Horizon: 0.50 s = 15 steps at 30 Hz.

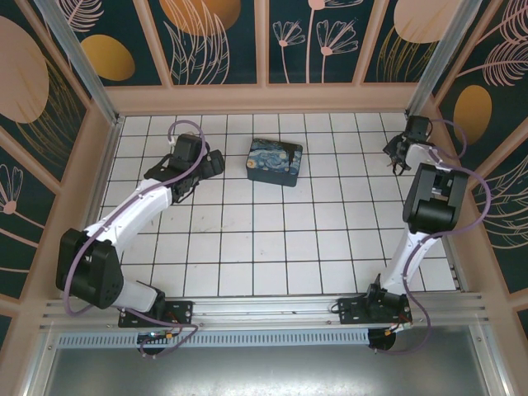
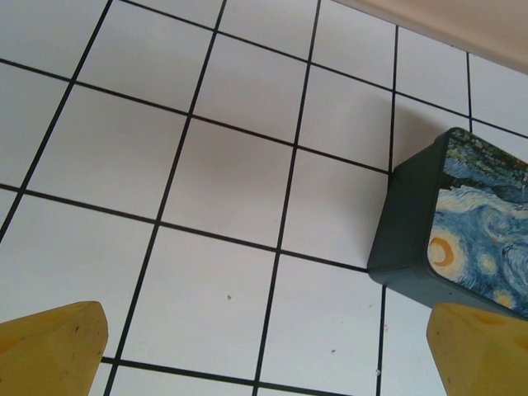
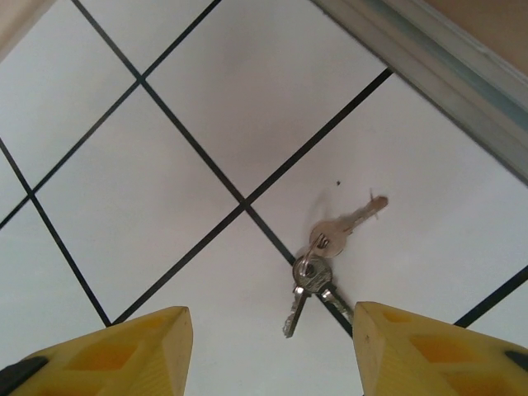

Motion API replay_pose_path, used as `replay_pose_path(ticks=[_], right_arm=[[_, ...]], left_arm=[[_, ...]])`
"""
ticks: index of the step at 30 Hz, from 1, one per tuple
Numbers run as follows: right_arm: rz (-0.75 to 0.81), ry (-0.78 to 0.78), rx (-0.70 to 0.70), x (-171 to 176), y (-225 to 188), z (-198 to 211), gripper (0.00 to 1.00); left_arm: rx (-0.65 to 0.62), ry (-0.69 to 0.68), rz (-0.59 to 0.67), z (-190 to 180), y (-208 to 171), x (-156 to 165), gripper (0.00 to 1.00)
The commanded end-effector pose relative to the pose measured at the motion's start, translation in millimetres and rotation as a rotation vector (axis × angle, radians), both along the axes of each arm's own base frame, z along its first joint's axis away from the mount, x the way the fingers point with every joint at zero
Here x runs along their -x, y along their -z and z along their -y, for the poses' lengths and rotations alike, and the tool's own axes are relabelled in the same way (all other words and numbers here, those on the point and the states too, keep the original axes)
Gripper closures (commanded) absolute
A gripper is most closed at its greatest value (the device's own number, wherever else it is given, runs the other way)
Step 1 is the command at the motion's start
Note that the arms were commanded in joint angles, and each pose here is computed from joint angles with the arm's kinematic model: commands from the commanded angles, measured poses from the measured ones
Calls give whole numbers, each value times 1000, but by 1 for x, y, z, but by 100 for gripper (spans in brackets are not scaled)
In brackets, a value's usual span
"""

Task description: Unlock a padlock with a key

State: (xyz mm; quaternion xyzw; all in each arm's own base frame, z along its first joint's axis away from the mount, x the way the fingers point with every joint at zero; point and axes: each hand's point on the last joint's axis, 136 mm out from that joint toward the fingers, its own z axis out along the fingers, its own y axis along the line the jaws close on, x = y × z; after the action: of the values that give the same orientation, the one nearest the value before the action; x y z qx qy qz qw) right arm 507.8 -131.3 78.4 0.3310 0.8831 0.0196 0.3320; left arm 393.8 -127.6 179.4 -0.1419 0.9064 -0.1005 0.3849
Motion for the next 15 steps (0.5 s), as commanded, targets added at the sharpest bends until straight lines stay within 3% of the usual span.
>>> replay_pose_path(ticks=[1, 15], right_arm=[[-52, 22, 65, -1, 9, 10, 47], [-104, 10, 83, -21, 33, 16, 61]], left_arm=[[-10, 19, 17, 1, -9, -6, 1], [-64, 15, 13, -3, -9, -11, 1]])
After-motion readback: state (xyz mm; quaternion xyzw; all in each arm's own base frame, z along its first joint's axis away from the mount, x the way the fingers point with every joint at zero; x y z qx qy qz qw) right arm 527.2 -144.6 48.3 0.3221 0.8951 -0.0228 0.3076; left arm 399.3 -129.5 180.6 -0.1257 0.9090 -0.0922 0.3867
